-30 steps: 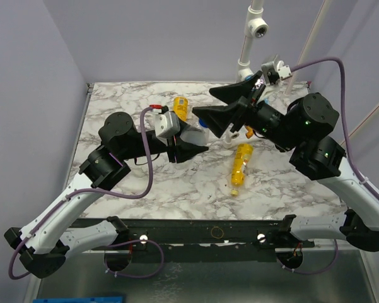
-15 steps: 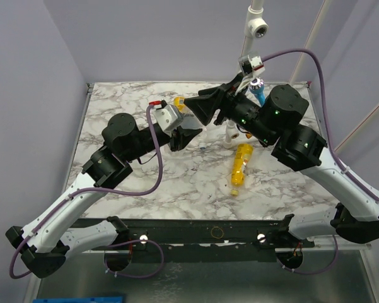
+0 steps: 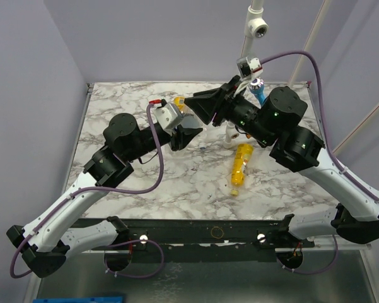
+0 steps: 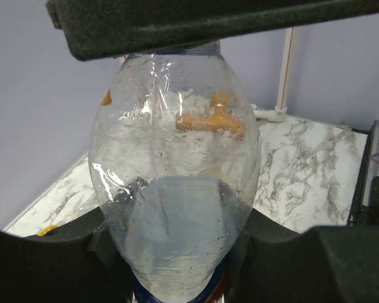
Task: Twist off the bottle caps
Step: Unscrew the bottle cap from the plastic bottle.
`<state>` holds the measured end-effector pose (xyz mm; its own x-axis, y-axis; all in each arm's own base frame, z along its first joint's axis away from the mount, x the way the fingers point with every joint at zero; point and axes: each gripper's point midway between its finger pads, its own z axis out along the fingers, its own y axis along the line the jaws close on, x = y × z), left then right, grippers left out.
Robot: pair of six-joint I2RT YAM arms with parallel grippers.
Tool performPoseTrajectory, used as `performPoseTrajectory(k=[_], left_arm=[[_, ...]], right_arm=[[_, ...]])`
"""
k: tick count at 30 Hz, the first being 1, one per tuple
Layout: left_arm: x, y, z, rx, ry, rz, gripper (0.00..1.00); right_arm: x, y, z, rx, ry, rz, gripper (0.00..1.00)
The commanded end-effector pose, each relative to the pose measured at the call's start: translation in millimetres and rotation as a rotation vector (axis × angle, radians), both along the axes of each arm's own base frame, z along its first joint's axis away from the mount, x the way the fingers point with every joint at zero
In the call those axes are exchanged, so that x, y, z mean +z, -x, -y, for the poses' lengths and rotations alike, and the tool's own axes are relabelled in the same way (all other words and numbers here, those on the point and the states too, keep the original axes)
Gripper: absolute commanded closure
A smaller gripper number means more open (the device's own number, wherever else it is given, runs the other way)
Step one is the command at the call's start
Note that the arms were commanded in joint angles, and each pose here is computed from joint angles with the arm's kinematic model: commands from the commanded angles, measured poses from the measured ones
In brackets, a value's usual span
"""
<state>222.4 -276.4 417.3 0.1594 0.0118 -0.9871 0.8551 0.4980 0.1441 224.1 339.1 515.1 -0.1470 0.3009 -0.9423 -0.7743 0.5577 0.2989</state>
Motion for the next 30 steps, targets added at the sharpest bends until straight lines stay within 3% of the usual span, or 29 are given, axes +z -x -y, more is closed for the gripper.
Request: performPoseTrajectory(k=[1,7,12,18,22,23,25,26,28,30], left_arm=[[9.7,33.7,9.2,-0.169,0.053,-0.044,1.00],[32.1,121.4,18.8,-0.641,0.066,-0.169,1.00],[44.5,169.6,7.0,-0.917,0.034,-0.272,1.00],[39.0,182.5,0.9,-1.004,0.001,-0.290,1.00],[32.8,167.4,7.9,-0.914,0.014,-0.261,1.00],[30.1,156.0,12.1,-0.847,0.020,-0.235,1.00],[23.1,128.4,18.3,-0.692,0.020,-0.183,1.00],[19.5,109.9,20.4,-0.592,0.018,-0.148,1.00],[12.6,72.4,20.0,-0.393,0.017,-0.112,1.00],[5.5,38.4,15.3,-0.223,-0.008,-0.059,1.00]], right_arm=[[38.2,33.8,3.5,0.150,-0.069,0.178,0.99],[53.1,135.3,4.9,0.646,-0.076,0.430,0.99],[49.2,197.8,19.4,1.006,-0.060,0.550,0.99],[42.2,211.0,25.2,1.096,-0.049,0.571,0.99],[48.3,191.8,19.6,0.957,-0.056,0.537,0.99],[55.4,175.0,16.5,0.844,-0.071,0.514,0.88],[70.6,129.9,18.5,0.561,-0.120,0.436,0.41],[76.5,106.8,23.0,0.425,-0.145,0.392,0.24],[74.8,64.1,34.9,0.188,-0.152,0.289,0.09],[70.5,37.8,42.5,0.047,-0.149,0.218,0.07]])
